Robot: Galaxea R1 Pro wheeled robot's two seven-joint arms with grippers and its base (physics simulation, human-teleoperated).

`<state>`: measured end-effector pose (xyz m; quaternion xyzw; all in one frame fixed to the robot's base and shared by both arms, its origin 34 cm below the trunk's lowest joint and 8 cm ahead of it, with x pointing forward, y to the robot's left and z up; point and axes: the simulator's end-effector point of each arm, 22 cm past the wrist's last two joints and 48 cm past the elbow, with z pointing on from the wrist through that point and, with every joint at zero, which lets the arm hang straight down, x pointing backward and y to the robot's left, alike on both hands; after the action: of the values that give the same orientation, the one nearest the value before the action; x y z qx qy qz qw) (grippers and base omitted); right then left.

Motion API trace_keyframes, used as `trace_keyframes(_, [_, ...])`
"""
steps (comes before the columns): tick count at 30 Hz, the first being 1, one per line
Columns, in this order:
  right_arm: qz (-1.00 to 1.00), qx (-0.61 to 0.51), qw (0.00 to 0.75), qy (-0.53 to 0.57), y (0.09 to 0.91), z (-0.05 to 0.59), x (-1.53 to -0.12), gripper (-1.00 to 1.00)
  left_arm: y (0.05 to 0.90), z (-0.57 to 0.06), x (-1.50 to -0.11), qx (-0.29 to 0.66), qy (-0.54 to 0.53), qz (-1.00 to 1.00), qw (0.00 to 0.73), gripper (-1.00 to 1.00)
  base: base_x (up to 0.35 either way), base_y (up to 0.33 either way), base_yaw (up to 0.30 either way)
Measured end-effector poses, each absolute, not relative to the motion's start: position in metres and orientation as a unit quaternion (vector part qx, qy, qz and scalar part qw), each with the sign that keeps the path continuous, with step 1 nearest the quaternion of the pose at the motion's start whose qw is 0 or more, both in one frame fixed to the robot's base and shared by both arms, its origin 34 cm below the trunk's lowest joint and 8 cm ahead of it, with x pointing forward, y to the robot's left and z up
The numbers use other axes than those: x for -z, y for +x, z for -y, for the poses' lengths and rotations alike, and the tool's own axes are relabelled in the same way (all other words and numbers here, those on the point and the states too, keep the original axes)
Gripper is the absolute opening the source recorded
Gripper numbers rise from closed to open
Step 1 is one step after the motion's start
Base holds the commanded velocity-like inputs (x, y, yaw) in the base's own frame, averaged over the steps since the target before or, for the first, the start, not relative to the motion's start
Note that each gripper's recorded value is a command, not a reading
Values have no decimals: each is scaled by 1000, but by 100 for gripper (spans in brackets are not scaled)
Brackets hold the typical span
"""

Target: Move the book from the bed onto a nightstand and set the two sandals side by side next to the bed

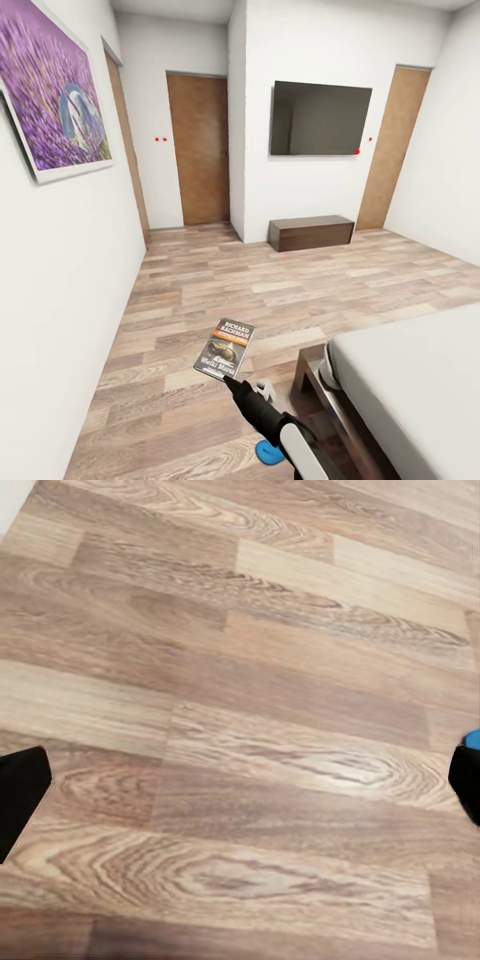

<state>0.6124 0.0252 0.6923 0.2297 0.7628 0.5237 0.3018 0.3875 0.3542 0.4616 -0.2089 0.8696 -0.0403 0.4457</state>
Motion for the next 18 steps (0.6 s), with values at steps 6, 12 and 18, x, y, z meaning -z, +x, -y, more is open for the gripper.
trace_keyframes(6, [-763, -524, 302, 230, 612, -25, -692, -100, 387, -355, -461, 40, -210, -870, 445, 100, 0, 0, 261])
trace_keyframes(12, [-763, -524, 302, 230, 612, -25, -692, -100, 387, -355, -461, 39, -211, -870, 445, 100, 0, 3, 261])
trace_keyframes(18, [-763, -524, 302, 230, 612, -25, -692, -100, 387, -356, -461, 39, -212, -869, 445, 100, 0, 55, 261])
